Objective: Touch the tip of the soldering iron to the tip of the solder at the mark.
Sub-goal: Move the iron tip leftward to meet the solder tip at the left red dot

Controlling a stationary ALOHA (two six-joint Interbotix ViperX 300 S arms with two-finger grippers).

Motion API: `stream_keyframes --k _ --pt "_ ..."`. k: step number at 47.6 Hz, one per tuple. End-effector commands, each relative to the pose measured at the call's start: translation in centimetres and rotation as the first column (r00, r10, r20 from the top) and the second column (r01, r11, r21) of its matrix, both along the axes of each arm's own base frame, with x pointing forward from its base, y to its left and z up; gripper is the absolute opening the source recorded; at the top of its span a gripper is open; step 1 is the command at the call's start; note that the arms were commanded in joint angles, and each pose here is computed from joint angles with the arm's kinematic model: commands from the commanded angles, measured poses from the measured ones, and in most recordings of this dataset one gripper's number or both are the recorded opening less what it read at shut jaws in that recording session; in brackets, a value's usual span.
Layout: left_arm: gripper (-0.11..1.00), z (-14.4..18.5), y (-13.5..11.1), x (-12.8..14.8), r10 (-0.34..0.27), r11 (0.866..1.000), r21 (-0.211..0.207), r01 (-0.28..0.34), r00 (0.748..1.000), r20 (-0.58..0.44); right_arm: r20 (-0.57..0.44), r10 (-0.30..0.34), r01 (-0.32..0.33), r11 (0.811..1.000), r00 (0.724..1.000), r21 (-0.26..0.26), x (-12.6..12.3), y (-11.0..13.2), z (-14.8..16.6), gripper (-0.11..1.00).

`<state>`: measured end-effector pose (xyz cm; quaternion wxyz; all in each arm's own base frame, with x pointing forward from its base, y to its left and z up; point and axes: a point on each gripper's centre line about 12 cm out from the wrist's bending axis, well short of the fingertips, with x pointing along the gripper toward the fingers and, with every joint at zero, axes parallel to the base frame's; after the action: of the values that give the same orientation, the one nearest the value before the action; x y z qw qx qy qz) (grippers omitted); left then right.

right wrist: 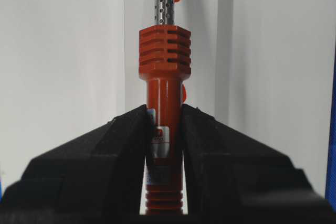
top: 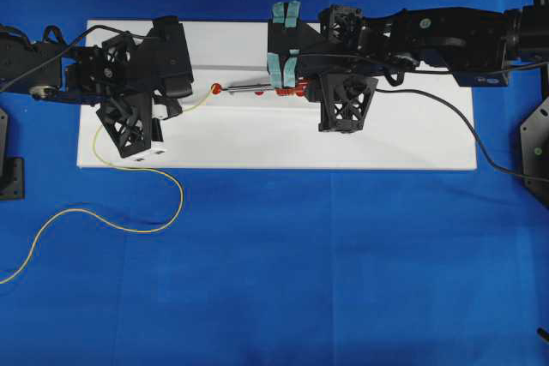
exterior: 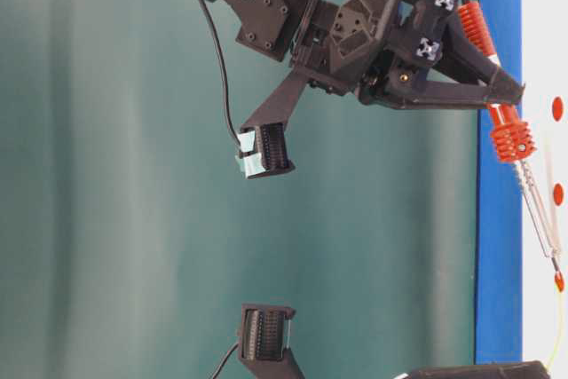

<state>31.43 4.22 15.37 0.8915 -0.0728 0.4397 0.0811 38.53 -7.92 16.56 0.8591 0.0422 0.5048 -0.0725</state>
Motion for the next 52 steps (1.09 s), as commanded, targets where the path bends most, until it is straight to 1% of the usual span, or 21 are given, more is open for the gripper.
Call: stream_keyframes --k 1,52 --pt "0.01 0.99 0.14 0.58 0.001 1.0 0.006 -0.001 0.999 0.033 0.039 0.002 -0.001 1.0 0.999 -0.01 0.52 -0.07 1.26 0.06" --pt "0.01 0.99 -0.26 0.63 -0.011 1.0 0.006 0.011 0.999 0.033 0.026 0.002 -0.001 1.0 1.0 -0.008 0.75 -0.18 0.81 0.06"
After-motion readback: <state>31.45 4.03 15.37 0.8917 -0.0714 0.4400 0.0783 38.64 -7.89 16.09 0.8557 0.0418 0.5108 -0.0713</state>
